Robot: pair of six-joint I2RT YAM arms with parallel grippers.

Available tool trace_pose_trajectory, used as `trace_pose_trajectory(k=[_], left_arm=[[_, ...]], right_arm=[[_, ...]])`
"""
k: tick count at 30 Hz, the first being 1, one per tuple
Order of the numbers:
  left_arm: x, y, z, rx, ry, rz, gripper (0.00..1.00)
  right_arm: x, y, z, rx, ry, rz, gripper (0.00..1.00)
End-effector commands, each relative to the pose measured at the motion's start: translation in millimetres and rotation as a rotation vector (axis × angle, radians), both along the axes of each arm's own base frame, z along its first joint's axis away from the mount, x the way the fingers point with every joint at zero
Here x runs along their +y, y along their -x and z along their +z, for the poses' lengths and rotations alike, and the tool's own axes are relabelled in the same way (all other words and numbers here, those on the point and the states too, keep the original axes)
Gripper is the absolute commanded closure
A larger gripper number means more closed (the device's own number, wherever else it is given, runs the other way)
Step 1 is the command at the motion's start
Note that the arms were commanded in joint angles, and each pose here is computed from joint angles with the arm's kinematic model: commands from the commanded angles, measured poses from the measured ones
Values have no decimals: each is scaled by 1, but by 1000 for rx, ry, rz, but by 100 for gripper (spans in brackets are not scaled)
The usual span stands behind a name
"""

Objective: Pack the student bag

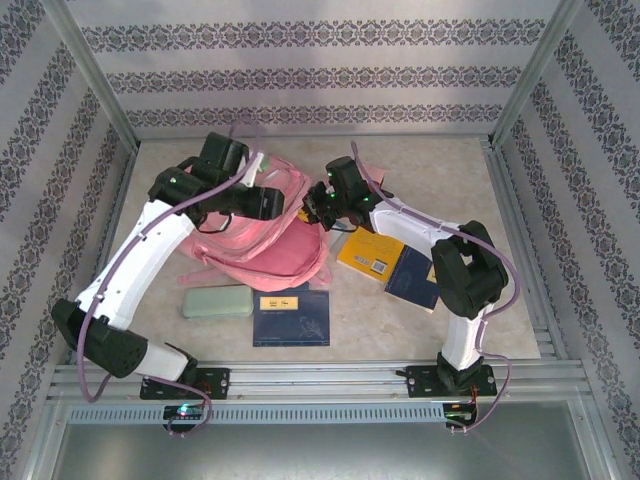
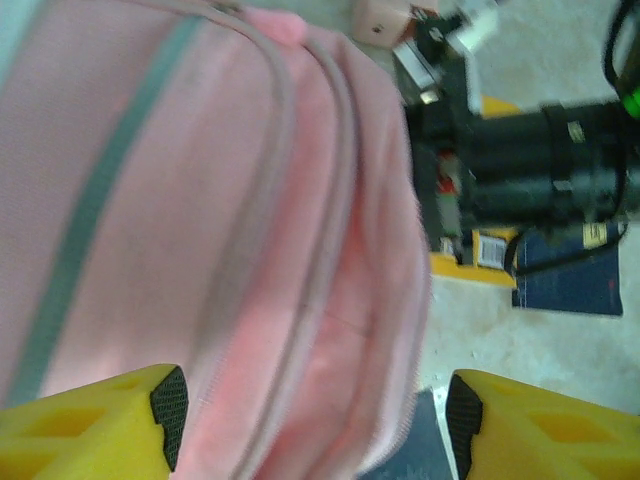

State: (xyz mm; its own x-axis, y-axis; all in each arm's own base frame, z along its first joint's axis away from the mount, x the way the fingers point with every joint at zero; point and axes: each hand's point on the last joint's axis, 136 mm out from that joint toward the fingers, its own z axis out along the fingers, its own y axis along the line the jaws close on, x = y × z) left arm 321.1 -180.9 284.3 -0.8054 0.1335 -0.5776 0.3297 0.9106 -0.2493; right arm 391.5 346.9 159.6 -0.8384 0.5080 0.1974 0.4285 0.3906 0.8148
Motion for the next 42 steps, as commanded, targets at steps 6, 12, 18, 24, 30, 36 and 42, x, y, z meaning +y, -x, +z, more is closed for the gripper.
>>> trace_pose_trajectory(k=[6, 12, 18, 24, 30, 36, 42], left_arm=[[-22, 20, -31, 10, -207, -130, 33], [-34, 12, -44, -17, -293, -151, 38], [-31, -9, -56, -87, -470, -103, 50], [-9, -28, -34, -209, -632, -1, 92], [10, -29, 30, -364, -631, 86, 100], [34, -28, 81, -512, -691, 158, 100], [36, -28, 104, -579, -668, 163, 100]], right_arm=[[11, 1, 65, -129, -138, 18, 100], [8, 2, 64, -129, -130, 15, 100], [9, 3, 68, -134, -134, 17, 100], [5, 5, 70, -144, -115, 12, 100], [-8, 8, 57, -153, -43, 5, 100], [-11, 25, 22, -148, 65, 34, 100], [-3, 40, -1, -197, 143, 91, 100]])
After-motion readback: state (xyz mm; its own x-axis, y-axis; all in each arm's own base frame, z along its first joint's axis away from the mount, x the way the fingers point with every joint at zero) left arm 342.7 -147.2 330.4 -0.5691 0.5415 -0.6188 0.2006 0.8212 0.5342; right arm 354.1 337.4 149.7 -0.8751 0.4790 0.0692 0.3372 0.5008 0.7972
